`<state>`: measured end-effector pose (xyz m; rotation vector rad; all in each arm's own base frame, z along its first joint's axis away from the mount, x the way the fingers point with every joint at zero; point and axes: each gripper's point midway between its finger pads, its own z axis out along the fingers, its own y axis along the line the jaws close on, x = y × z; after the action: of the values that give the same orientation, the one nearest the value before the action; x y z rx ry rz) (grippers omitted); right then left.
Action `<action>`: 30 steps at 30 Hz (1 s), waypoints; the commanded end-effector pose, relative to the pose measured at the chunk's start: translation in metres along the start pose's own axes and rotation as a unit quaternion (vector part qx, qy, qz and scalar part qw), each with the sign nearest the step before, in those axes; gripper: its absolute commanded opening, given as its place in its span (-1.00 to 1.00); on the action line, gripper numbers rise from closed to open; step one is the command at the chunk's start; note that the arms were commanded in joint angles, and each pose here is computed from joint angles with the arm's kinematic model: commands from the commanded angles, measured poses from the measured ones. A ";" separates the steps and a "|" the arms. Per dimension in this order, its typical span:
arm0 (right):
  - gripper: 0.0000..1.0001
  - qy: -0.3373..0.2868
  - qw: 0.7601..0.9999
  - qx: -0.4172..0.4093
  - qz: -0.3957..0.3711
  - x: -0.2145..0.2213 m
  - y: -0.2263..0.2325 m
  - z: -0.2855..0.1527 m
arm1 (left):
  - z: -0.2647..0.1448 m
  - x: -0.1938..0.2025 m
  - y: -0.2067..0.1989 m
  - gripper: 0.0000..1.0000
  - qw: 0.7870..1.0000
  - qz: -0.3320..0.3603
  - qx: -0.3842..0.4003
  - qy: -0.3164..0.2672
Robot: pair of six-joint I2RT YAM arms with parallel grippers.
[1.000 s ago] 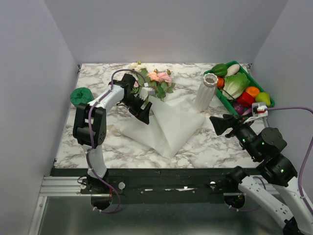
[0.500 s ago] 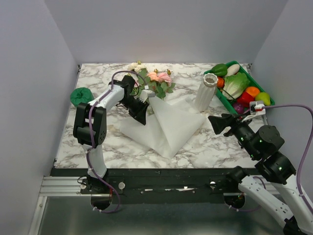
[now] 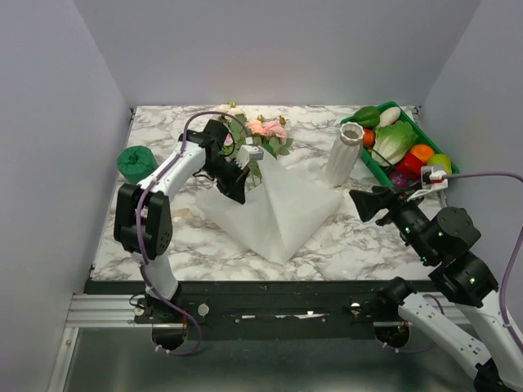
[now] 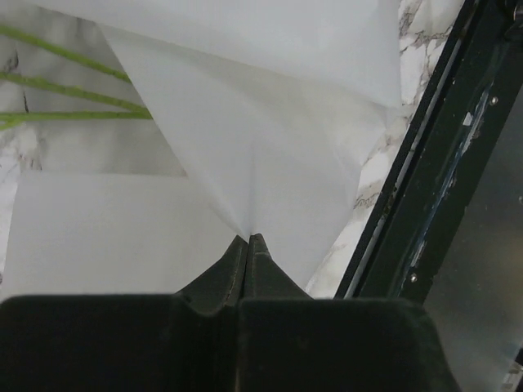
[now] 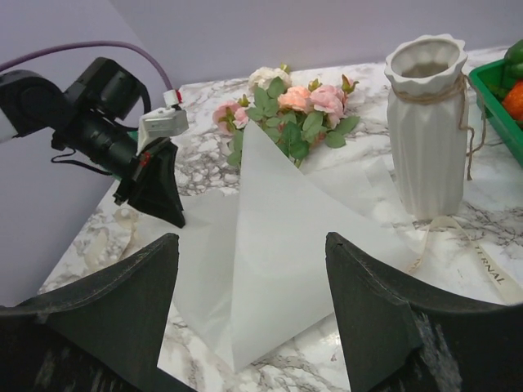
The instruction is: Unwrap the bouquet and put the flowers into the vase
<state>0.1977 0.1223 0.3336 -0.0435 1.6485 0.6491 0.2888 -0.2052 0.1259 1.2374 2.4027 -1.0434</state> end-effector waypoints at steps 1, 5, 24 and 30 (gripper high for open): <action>0.60 -0.030 0.999 -0.010 -0.013 -0.030 0.010 -0.005 | -0.025 -0.026 -0.054 -1.00 0.992 0.117 -0.028 -0.023; 0.60 -0.036 0.999 -0.011 -0.021 -0.038 0.012 -0.005 | -0.025 -0.028 -0.090 -1.00 0.981 0.187 -0.043 -0.031; 0.60 -0.064 0.996 0.014 -0.061 -0.097 0.019 -0.018 | -0.022 0.035 -0.144 -0.88 0.925 0.367 -0.095 0.000; 0.60 -0.042 0.997 0.019 -0.060 -0.093 0.023 0.003 | -0.029 0.076 -0.172 -0.82 0.908 0.413 -0.055 0.038</action>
<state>0.1972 0.1054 0.4394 -0.0738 1.4979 0.5616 0.1400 -0.2288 0.1973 1.8596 1.6625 -0.6044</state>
